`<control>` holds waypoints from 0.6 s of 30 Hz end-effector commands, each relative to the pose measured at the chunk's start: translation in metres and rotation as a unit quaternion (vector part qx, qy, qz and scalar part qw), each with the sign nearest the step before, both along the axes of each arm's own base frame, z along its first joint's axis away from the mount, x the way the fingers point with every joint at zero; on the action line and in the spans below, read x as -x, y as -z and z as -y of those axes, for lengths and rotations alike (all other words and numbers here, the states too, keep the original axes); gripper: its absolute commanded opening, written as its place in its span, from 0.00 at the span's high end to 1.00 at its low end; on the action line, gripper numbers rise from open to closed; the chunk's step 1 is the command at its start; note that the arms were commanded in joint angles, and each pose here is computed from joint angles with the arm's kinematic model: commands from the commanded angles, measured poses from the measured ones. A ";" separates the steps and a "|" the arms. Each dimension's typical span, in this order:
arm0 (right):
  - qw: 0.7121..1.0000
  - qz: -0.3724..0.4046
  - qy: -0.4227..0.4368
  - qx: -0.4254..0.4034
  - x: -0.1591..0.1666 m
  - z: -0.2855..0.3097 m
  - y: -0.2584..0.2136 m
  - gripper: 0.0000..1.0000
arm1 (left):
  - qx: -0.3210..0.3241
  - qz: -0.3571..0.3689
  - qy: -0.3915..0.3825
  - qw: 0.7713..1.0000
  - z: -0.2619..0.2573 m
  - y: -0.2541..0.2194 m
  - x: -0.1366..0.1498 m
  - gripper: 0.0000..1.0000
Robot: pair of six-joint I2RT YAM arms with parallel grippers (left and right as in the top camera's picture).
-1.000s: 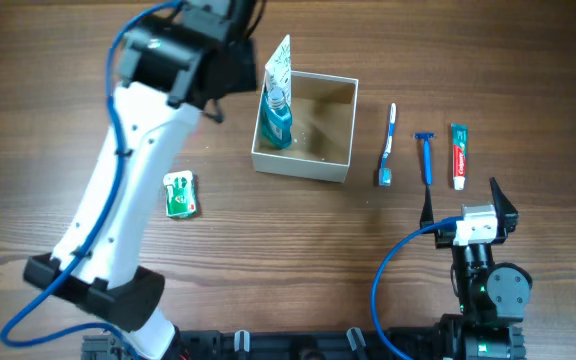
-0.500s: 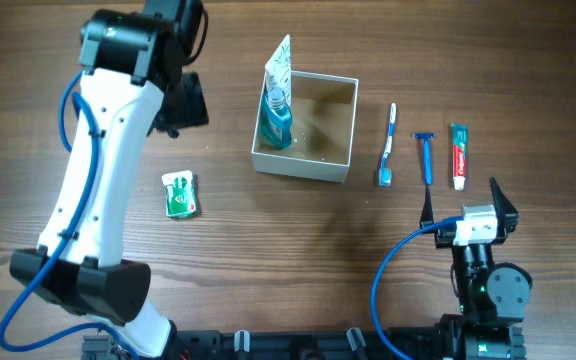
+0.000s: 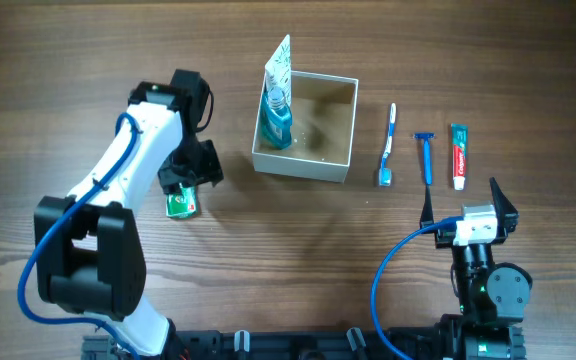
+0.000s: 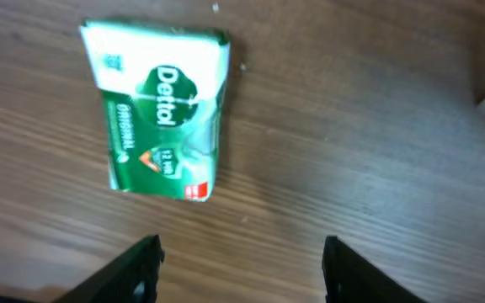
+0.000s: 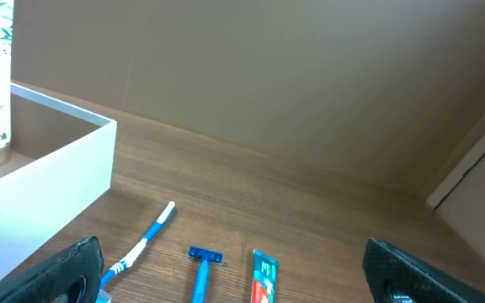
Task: Pack container
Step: 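Lower the left gripper onto the green Dettol soap bar and grasp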
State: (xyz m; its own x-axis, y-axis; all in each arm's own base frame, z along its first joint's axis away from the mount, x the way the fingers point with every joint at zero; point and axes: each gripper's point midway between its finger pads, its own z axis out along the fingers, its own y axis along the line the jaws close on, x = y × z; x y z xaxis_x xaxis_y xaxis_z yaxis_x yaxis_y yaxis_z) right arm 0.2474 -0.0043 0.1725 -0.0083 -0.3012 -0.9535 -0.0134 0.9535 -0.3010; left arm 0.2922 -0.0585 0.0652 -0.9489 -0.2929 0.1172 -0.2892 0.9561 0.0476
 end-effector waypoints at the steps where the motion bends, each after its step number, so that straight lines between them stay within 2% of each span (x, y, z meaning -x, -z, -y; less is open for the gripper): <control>1: 1.000 0.005 0.007 -0.009 0.000 0.002 -0.002 0.00 | 0.029 -0.001 -0.003 1.000 0.000 0.012 0.004 0.35; 4: 1.000 0.005 0.006 -0.009 0.000 0.002 -0.002 0.00 | 0.030 0.005 0.002 1.000 -0.008 0.016 0.000 0.31; 12: 1.000 0.005 0.006 -0.009 0.000 0.002 -0.002 0.00 | -0.001 0.020 0.058 0.998 -0.040 0.018 -0.009 0.31; 18: 1.000 0.005 0.006 -0.009 0.000 0.002 -0.002 0.00 | -0.003 0.030 0.046 0.998 -0.048 0.020 -0.016 0.31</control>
